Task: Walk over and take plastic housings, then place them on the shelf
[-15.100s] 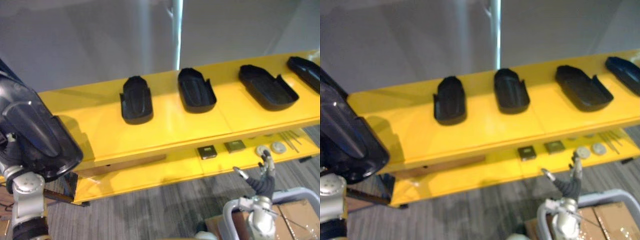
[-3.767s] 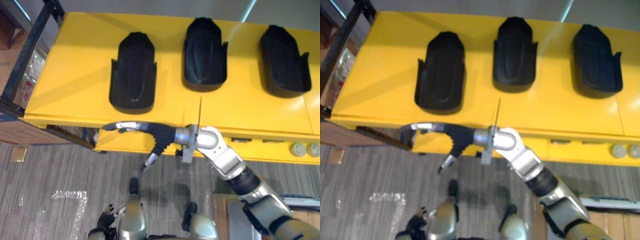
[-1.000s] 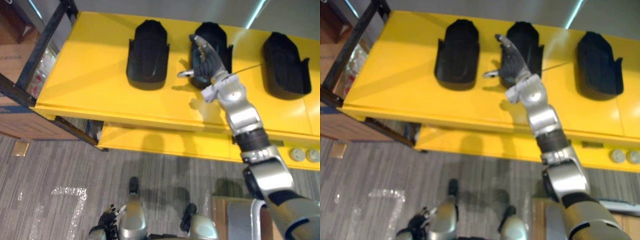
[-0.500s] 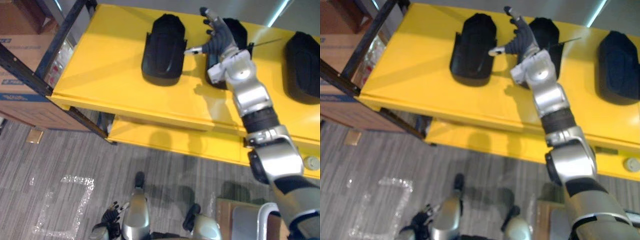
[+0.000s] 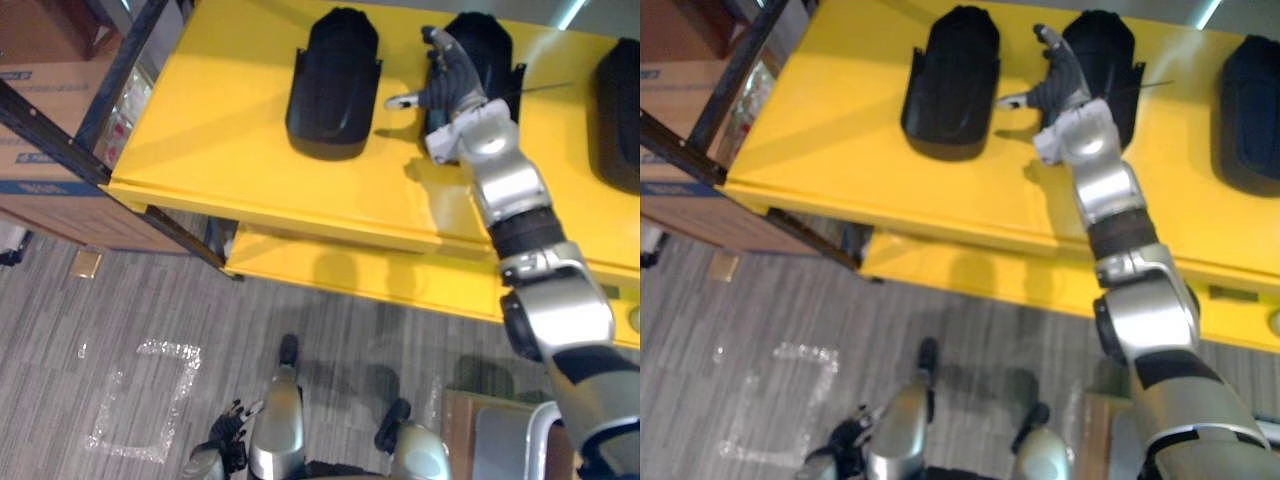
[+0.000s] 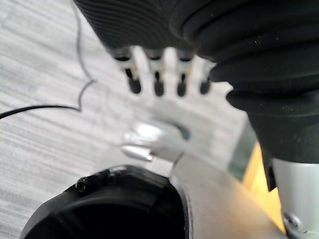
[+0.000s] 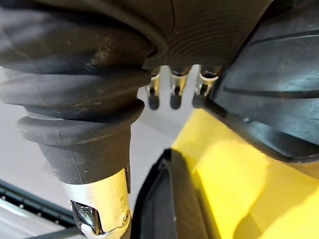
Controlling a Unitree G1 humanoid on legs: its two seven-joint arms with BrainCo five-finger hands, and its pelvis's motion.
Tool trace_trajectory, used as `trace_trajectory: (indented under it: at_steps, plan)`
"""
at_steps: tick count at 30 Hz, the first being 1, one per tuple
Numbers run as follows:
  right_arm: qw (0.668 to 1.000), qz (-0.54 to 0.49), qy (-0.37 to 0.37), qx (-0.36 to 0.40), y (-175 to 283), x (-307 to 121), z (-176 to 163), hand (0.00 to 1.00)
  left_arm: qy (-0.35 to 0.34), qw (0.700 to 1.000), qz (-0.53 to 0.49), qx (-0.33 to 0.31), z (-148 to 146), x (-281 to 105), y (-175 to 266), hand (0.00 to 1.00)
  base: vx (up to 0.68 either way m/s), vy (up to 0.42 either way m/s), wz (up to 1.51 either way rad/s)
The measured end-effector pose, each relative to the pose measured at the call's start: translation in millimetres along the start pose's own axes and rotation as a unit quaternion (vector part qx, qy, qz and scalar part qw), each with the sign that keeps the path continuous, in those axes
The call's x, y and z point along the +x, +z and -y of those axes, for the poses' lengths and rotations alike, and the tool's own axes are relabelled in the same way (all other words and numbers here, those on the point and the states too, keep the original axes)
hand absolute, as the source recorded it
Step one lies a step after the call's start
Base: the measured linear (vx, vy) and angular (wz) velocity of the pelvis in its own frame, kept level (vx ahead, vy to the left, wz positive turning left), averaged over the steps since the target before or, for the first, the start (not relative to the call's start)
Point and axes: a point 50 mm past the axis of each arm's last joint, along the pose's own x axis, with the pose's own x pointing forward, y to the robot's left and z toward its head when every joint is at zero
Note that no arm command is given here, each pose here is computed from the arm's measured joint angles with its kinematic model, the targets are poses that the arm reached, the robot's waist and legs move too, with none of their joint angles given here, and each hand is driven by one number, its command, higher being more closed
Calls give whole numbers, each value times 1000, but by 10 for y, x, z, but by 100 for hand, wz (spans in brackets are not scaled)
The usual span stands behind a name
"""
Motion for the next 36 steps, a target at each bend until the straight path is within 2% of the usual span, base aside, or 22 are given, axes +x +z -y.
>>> trace_trajectory:
  at_steps: [8, 14, 19, 26, 36]
  plan:
    - [1000, 16, -3, -20, 38, 20, 5, 0, -7, 1000, 7, 5, 36, 10, 44, 0, -8, -7, 2]
    - [991, 72, -83, -74, 245, 35, 90, 0, -7, 1000, 8, 6, 40, 10, 49, 0, 0, 0, 0]
    - [988, 103, -86, -72, 412, 30, 104, 0, -8, 1000, 8, 7, 45, 9, 53, 0, 0, 0, 0]
    - [993, 43, -73, -85, 288, 43, 37, 0, -13, 1000, 10, 8, 72, 14, 63, 0, 0, 0, 0]
    - [997, -28, -44, -56, -33, 21, -78, 0, -14, 1000, 9, -5, 82, 15, 59, 0, 0, -1, 0]
